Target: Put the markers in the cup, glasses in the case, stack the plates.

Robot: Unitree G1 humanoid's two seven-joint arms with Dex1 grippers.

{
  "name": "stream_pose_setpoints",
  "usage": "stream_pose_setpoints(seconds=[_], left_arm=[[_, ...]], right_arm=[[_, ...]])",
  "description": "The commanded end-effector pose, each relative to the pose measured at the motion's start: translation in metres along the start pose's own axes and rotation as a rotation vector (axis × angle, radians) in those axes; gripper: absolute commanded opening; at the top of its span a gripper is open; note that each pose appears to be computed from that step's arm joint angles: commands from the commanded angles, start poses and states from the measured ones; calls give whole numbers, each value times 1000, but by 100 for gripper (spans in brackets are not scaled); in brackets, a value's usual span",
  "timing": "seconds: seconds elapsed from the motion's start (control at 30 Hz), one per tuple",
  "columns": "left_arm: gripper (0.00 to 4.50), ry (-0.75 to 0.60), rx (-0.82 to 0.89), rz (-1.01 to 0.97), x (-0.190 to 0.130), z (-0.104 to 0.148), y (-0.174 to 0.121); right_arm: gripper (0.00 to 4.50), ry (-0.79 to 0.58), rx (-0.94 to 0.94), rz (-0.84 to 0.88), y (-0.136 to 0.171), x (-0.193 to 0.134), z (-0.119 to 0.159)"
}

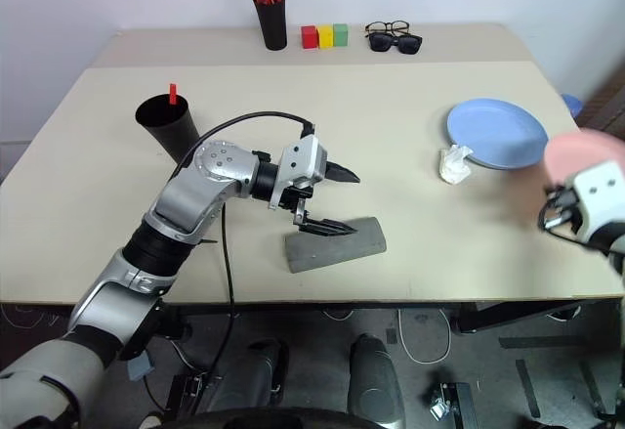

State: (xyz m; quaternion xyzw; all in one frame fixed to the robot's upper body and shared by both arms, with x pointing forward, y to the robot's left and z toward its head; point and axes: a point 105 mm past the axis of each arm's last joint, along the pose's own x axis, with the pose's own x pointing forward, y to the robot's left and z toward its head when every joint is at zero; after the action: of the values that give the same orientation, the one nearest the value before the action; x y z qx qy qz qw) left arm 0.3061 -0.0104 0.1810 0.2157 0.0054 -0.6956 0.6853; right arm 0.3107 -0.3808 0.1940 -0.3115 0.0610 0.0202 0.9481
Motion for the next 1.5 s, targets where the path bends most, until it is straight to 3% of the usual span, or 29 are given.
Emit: stream_pose_setpoints(seconds=[0.03, 0.37, 0.67, 0.77, 0.97, 1.0, 1.1, 1.27, 1.5], left_arm=[[450, -40, 31, 58, -3, 13, 6], [450, -37, -13, 182, -13, 11, 10], [450, -4, -48, 270, -26, 4, 11], [450, 0, -53, 274, -26, 3, 11], [450, -2, -56, 268, -24, 3, 13], [450, -2, -57, 265, -23, 3, 14], [450, -3, -58, 259, -22, 3, 14], [450, -7, -60, 257, -21, 3, 17], [450, -1, -59, 259, -23, 2, 18]], right_arm=[[7, -90, -100, -26, -17, 19, 32], [7, -140, -167, 60, -8, 80, 62], [7, -127, -89, 195, 30, 101, 56], [97, -117, -69, 219, 36, 101, 51], [413, -143, -88, 151, 24, 97, 54], [442, -153, -64, 146, 21, 95, 55], [442, -174, 63, 194, 22, 88, 54], [442, -126, 263, 377, 58, 65, 37], [442, -45, 353, 427, 87, 55, 18]])
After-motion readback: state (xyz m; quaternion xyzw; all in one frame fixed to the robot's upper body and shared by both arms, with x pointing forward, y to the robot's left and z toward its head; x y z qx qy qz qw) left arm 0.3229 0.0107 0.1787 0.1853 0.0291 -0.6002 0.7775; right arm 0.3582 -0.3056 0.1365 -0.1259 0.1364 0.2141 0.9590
